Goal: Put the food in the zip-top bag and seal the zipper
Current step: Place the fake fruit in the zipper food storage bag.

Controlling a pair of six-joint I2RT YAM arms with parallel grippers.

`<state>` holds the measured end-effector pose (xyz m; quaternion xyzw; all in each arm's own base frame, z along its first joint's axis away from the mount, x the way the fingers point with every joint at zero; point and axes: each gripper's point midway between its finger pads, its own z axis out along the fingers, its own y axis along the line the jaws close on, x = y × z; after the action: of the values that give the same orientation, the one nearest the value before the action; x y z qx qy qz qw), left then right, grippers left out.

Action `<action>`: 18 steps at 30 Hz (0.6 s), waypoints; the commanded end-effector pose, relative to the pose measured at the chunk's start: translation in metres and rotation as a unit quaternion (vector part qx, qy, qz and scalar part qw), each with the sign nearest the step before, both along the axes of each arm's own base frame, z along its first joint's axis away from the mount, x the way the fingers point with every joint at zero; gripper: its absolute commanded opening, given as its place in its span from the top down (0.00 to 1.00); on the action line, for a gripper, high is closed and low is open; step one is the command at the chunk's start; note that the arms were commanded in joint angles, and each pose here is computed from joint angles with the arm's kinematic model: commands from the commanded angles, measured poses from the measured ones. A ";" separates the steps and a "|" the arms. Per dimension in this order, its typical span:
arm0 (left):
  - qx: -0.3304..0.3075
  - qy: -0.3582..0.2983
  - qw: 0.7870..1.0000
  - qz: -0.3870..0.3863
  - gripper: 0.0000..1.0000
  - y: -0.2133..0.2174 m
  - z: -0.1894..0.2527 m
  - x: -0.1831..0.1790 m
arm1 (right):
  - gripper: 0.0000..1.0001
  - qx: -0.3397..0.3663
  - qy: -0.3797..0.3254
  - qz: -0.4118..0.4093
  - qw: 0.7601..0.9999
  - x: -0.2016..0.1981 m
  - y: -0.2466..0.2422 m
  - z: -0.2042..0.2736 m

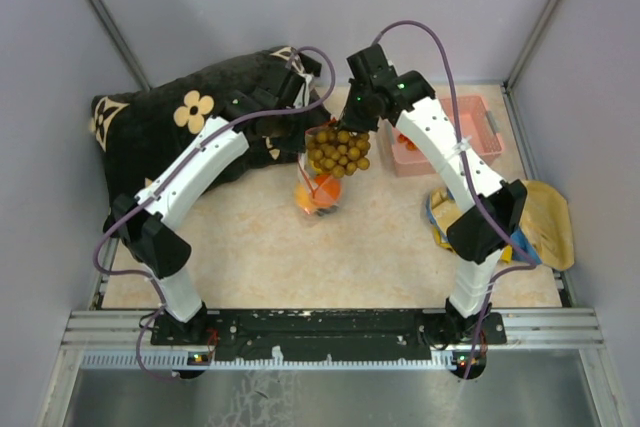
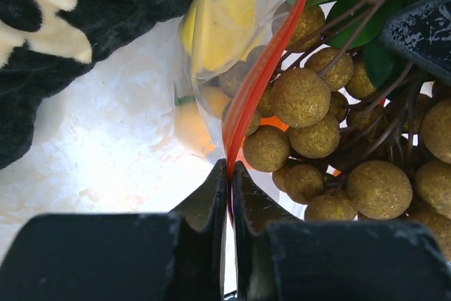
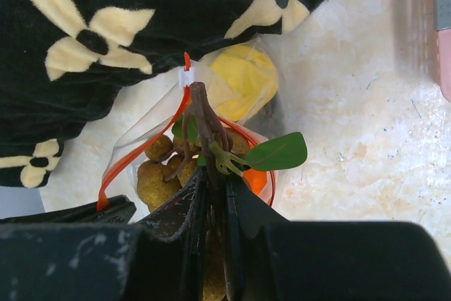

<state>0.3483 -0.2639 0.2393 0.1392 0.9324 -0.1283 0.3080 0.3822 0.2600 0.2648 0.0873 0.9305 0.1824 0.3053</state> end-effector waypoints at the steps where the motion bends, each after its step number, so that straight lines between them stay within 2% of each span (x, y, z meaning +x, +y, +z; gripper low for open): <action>1: -0.015 -0.022 1.000 -0.001 0.96 0.002 0.020 -0.001 | 1.00 0.012 -0.043 -0.001 0.999 0.006 0.003 0.030; 2: -0.019 -0.018 1.000 -0.005 1.00 0.000 0.018 -0.002 | 1.00 0.014 -0.045 -0.001 0.999 0.006 0.003 0.031; 8: -0.066 -0.021 0.997 -0.026 1.00 -0.019 0.031 -0.004 | 1.00 0.026 -0.047 0.005 0.999 0.003 0.009 0.037; 12: -0.075 -0.031 0.996 -0.032 1.00 -0.028 0.040 -0.004 | 1.00 0.033 -0.050 0.012 0.998 0.001 0.013 0.043; 18: -0.080 -0.035 0.995 -0.039 1.00 -0.033 0.046 -0.006 | 1.00 -0.018 -0.038 -0.013 0.999 0.002 -0.004 0.030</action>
<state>0.3423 -0.2865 0.2564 0.1526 0.9192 -0.1787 0.3161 0.3785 0.2630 0.2785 0.0829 0.9273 0.1860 0.3140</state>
